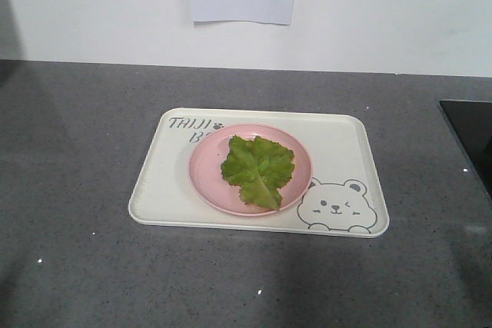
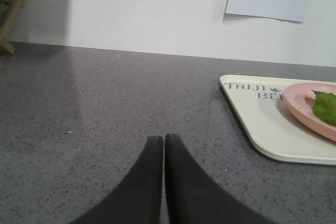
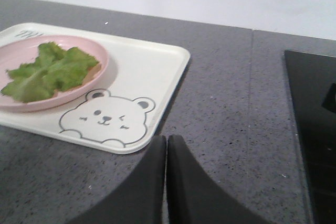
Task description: Transfer vegetables to tray and serve
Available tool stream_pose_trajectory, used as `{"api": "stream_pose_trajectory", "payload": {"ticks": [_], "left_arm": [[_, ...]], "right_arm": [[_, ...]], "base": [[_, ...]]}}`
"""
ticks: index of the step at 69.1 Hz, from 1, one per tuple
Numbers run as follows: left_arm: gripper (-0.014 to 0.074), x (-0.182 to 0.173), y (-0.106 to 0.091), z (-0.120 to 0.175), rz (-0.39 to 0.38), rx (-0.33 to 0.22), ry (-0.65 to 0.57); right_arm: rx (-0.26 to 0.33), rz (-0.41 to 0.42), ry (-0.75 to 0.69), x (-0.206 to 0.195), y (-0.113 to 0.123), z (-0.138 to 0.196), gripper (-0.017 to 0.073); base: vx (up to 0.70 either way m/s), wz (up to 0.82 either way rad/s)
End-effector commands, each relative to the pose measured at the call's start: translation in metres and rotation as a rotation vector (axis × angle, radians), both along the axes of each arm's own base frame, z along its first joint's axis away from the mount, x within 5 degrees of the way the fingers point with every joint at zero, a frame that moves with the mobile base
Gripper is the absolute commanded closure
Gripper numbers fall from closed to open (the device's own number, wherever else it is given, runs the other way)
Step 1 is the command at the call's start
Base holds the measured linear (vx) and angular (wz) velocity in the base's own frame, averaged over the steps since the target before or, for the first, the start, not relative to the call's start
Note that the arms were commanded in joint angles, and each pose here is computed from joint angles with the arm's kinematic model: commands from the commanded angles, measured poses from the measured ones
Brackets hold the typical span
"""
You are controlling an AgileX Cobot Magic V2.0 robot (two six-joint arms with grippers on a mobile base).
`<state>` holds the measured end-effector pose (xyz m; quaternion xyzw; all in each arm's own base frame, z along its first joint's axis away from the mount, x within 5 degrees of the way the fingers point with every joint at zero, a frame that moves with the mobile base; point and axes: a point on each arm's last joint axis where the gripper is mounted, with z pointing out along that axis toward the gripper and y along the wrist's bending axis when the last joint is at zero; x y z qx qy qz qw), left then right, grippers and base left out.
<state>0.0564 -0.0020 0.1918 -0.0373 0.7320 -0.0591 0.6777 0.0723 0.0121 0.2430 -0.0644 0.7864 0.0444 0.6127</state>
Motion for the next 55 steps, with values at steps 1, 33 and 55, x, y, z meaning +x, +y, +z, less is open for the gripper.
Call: {"api": "stream_pose_trajectory", "payload": {"ticks": [1,33,55], "left_arm": [[0.0599,0.002,0.0,0.0,-0.001,-0.009,-0.052],[0.0599,0.002,0.0,0.0,-0.001,-0.009,-0.052],[0.0601,0.002,0.0,0.0,-0.001,-0.01,-0.053]], "right_arm": [[0.044,-0.058,-0.144,-0.001,-0.005,0.007,0.0565],[0.118,-0.187,-0.332,-0.015,-0.013,-0.042,0.0561],[0.133,-0.193,-0.319,-0.016,-0.014,-0.042,0.0561]], "base": [[0.0,0.0],[0.0,0.0],[0.0,0.0]]}}
